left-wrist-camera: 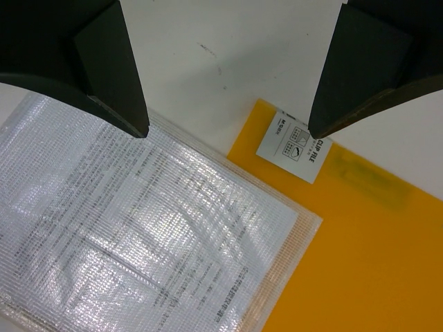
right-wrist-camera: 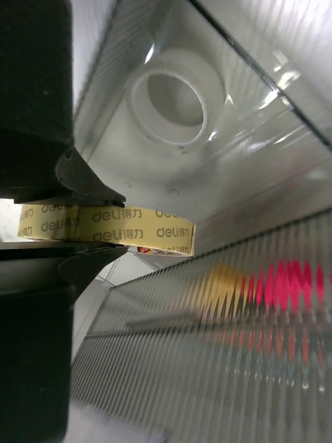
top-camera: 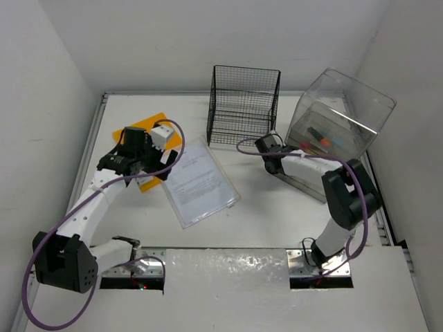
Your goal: Organize the desk
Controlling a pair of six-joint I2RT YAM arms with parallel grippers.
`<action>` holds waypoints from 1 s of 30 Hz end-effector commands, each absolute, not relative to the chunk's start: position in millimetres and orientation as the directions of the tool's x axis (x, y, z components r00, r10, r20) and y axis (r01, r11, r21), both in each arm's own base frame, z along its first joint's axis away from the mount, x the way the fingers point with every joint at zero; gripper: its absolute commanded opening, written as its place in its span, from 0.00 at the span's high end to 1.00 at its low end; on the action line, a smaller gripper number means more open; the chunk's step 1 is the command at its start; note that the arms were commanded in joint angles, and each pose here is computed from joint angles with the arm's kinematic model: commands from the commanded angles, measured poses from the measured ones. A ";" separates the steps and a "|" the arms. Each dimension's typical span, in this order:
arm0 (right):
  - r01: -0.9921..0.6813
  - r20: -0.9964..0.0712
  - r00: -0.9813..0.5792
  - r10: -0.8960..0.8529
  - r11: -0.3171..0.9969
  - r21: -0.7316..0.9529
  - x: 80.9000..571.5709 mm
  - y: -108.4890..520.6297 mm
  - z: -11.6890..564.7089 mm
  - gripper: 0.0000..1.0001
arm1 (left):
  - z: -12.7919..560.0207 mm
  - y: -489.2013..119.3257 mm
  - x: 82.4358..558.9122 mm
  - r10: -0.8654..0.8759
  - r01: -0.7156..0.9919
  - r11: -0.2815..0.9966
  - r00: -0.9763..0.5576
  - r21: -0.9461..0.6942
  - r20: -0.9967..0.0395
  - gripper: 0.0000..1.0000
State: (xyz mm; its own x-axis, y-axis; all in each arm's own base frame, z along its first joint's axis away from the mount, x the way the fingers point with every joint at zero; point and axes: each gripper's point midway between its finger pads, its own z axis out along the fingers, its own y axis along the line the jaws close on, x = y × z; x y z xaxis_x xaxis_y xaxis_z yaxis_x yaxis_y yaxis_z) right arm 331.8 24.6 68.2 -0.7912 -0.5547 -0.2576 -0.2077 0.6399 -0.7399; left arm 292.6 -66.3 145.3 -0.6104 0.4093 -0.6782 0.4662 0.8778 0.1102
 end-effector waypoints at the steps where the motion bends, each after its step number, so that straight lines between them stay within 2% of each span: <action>1: -0.240 -0.197 -0.802 -0.564 0.606 -0.759 334.5 16.0 53.1 0.97 | 153.1 -66.1 299.5 0.396 0.449 0.885 -0.579 0.127 -0.713 0.00; 3: -0.251 -0.173 -0.805 -0.568 0.589 -0.768 334.5 13.7 49.3 0.94 | 152.0 -66.1 299.3 0.395 0.448 0.885 -0.582 0.125 -0.711 0.00; 5: -0.248 -0.155 -0.811 -0.564 0.572 -0.782 334.6 9.5 47.8 0.84 | 151.1 -65.6 299.5 0.395 0.447 0.886 -0.584 0.126 -0.709 0.00; 8: -0.251 -0.126 -0.819 -0.560 0.546 -0.799 333.9 3.7 46.7 0.78 | 150.8 -65.3 299.3 0.396 0.446 0.886 -0.586 0.127 -0.707 0.00; 10: -0.247 -0.127 -0.822 -0.555 0.549 -0.798 332.8 1.9 45.8 0.61 | 150.6 -65.3 298.9 0.395 0.445 0.887 -0.587 0.125 -0.707 0.00; 13: -0.248 -0.140 -0.820 -0.554 0.566 -0.786 331.4 3.6 45.5 0.46 | 150.8 -65.6 299.2 0.394 0.446 0.886 -0.587 0.124 -0.707 0.00; 20: -0.244 -0.187 -0.817 -0.545 0.621 -0.745 328.5 9.6 52.1 0.45 | 150.6 -66.1 299.5 0.396 0.449 0.885 -0.586 0.123 -0.707 0.00; 25: -0.258 -0.264 -0.788 -0.556 0.688 -0.678 329.5 23.5 61.4 0.45 | 150.0 -66.6 301.5 0.395 0.449 0.885 -0.592 0.120 -0.703 0.00; 30: -0.247 -0.279 -0.787 -0.550 0.696 -0.674 324.6 19.2 59.9 0.60 | 151.9 -65.9 300.9 0.396 0.447 0.886 -0.593 0.122 -0.701 0.00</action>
State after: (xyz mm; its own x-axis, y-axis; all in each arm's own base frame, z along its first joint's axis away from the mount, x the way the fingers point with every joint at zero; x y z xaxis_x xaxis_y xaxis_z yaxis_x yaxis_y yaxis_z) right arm 326.2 19.3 60.6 -0.7881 -0.5623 -0.2504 -0.2601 0.6729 -0.6925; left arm 291.1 -64.4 139.2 -0.6233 0.4115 -0.6650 0.4624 0.8797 0.1110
